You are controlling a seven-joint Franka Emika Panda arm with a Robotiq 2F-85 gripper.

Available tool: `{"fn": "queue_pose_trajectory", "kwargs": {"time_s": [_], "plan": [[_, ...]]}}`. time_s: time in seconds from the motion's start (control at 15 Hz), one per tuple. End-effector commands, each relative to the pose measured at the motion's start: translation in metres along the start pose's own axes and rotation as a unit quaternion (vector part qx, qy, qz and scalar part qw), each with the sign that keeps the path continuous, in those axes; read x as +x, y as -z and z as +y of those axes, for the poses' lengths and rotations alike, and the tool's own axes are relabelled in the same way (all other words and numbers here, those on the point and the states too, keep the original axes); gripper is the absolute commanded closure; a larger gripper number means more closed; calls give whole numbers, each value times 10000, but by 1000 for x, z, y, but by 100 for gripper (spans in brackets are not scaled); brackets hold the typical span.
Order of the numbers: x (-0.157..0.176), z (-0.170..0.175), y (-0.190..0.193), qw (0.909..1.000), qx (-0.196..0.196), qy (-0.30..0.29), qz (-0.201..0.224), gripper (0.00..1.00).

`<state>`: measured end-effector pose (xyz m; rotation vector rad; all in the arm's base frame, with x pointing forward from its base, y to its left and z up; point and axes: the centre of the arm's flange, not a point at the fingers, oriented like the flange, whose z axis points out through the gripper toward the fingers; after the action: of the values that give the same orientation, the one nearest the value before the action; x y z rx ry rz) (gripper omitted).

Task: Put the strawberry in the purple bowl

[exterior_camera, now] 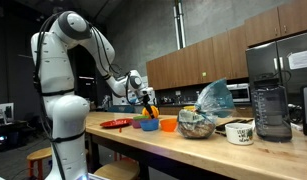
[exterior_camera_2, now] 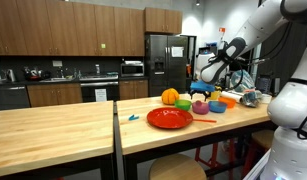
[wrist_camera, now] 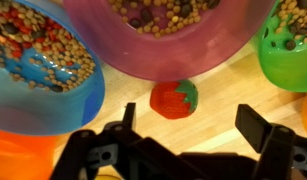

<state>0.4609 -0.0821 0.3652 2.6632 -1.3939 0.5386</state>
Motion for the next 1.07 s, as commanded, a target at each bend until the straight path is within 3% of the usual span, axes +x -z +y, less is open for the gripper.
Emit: {"fn": "queue_pose_trajectory", "kwargs": {"time_s": [0.0, 0.4, 0.6, 1.0], "plan": [[4, -7, 7, 9998, 34, 170, 49, 0], [20, -27, 38, 9974, 37, 718, 18, 0], [15, -33, 58, 9924, -63, 1155, -415, 0], [2, -18, 89, 9725, -359, 2000, -1136, 0]]}}
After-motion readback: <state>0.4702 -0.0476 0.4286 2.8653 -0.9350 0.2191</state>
